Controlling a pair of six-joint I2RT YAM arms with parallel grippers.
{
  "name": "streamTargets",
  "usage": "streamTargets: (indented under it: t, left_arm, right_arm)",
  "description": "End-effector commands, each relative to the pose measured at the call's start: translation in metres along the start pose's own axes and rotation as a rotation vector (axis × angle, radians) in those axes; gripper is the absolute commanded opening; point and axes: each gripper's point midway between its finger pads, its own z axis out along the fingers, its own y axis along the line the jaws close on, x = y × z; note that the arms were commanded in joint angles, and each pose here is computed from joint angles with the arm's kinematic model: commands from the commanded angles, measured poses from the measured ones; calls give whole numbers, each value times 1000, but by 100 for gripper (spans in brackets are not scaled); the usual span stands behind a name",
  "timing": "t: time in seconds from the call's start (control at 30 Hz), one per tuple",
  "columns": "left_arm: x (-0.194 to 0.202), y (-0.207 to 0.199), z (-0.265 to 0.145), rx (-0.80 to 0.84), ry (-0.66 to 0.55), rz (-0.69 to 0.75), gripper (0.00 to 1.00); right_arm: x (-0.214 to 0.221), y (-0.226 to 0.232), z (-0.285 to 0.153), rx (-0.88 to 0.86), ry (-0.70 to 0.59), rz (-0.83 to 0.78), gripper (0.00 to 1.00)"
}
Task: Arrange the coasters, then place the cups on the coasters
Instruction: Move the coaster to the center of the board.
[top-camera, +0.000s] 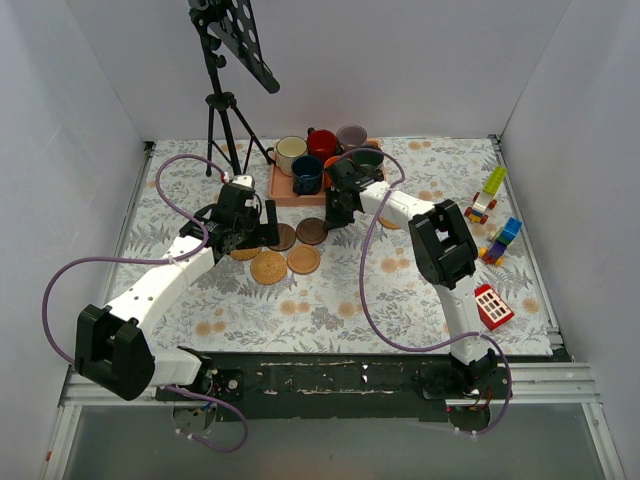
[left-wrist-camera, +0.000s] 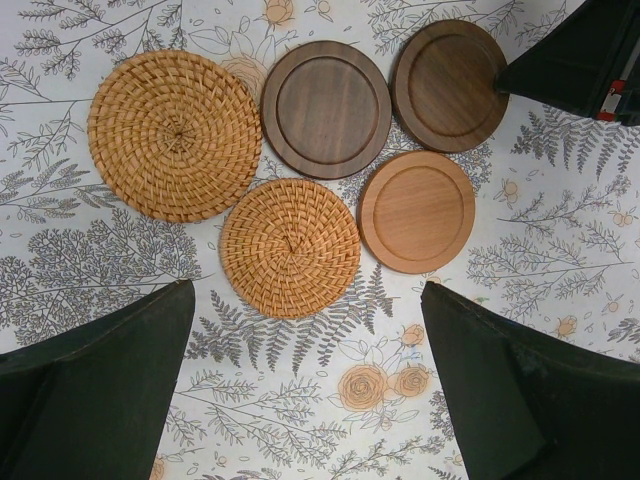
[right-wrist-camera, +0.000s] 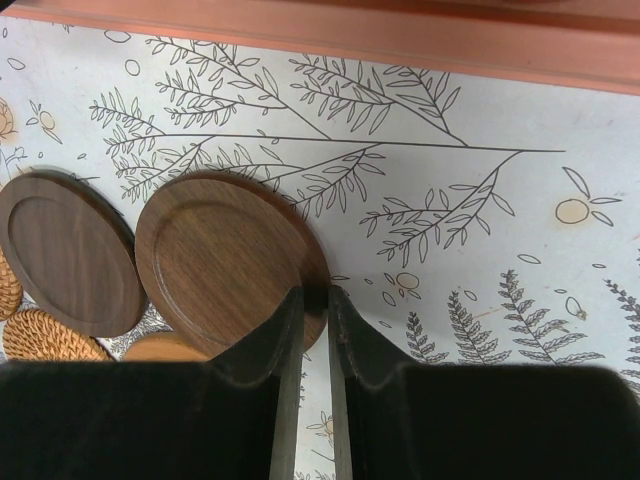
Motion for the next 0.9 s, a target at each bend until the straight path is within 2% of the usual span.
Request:
streamTargets:
  t: [0.0,0.2,0.6,0.77,0.87]
  left_arm:
    - [-9,-1,-9,4,-44,6,98]
    - [-9,-1,-9,3,-43,7,98]
    - [-15,-1,-11,-5,-50,10,98]
    - [-21,-4,-13,-1,-55,9,98]
    - [-24,-5,-14,-1,-55,9,98]
  right_arm:
    - [7,12,8,-22,21,-4,21]
    - [5,13,6,-19,10,-6,21]
    - [-28,18,-15,0,-108,-20,35]
    - [-58,35,-44,-53,-237,-63,49]
    - [-78,46,-68,-92,-320,-112,52]
